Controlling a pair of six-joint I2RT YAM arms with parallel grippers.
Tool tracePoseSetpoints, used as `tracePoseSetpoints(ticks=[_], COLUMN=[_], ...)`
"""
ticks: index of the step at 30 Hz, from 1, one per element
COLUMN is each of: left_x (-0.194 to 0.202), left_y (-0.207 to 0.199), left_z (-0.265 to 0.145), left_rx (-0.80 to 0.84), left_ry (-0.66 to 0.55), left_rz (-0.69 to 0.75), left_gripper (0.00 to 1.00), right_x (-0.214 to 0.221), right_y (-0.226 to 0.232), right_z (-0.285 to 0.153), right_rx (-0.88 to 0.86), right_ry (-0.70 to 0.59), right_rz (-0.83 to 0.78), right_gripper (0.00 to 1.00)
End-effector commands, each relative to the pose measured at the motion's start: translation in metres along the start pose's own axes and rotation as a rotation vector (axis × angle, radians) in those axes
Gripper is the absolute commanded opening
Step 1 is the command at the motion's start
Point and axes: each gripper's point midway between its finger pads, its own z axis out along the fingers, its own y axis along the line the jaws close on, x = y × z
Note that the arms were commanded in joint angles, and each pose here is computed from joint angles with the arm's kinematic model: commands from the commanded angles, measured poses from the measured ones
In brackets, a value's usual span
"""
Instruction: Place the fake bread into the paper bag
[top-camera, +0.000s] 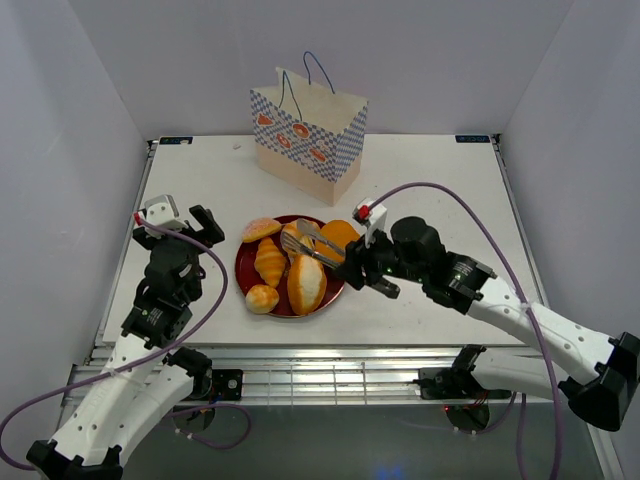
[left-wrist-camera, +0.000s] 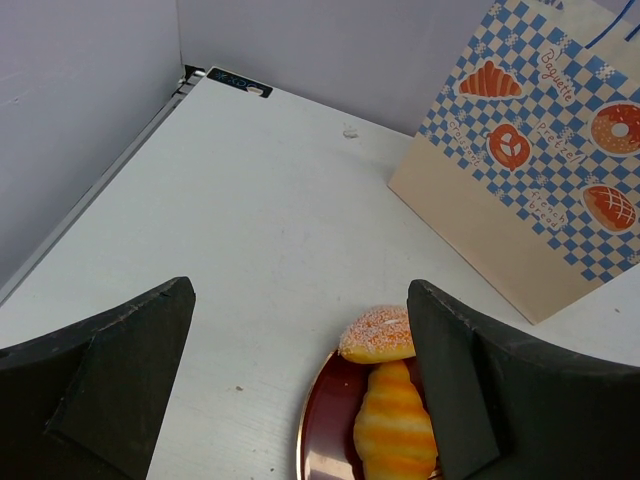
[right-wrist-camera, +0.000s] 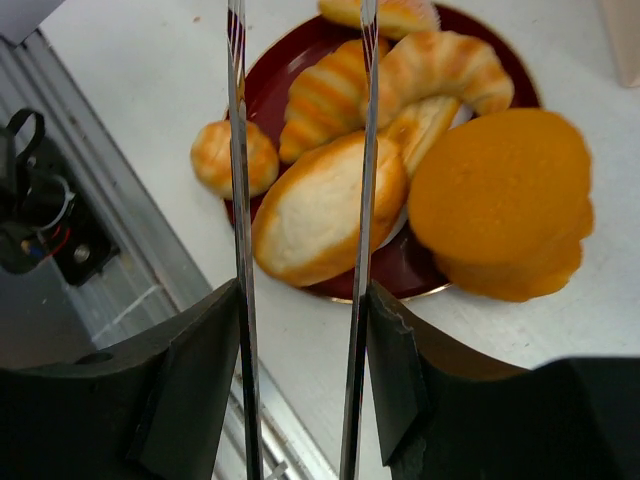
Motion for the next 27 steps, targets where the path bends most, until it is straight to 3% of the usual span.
tracePoseSetpoints(ticks=[1, 7, 15, 27], left_x=[0.002, 0.003, 0.006, 0.005], left_y=[-0.001, -0.001, 0.000, -0.003], left_z=[0.001, 0.002, 0.003, 0.002], left_rx=[-0.004, -0.011, -0.016, 0.001], left_ry=[0.004, 0.008, 0.014, 0.015], left_rz=[-0.003, 0.002, 0.012, 0.006], left_gripper=[0.98, 0.98, 0.98, 0.98], right_x=[-0.010, 0.029, 0.083, 0.087], right_y=[0.029, 0.035, 0.063, 0.092], right_z=[-0.022, -0.028, -0.007, 0.043], right_rx=[-0.062, -0.026, -0.108, -0.108], right_ry=[-0.088, 0.031, 0.186, 0.239], right_rz=[-0.005, -0.059, -0.174, -0.319], right_gripper=[0.56, 0.56, 0.57, 0.61])
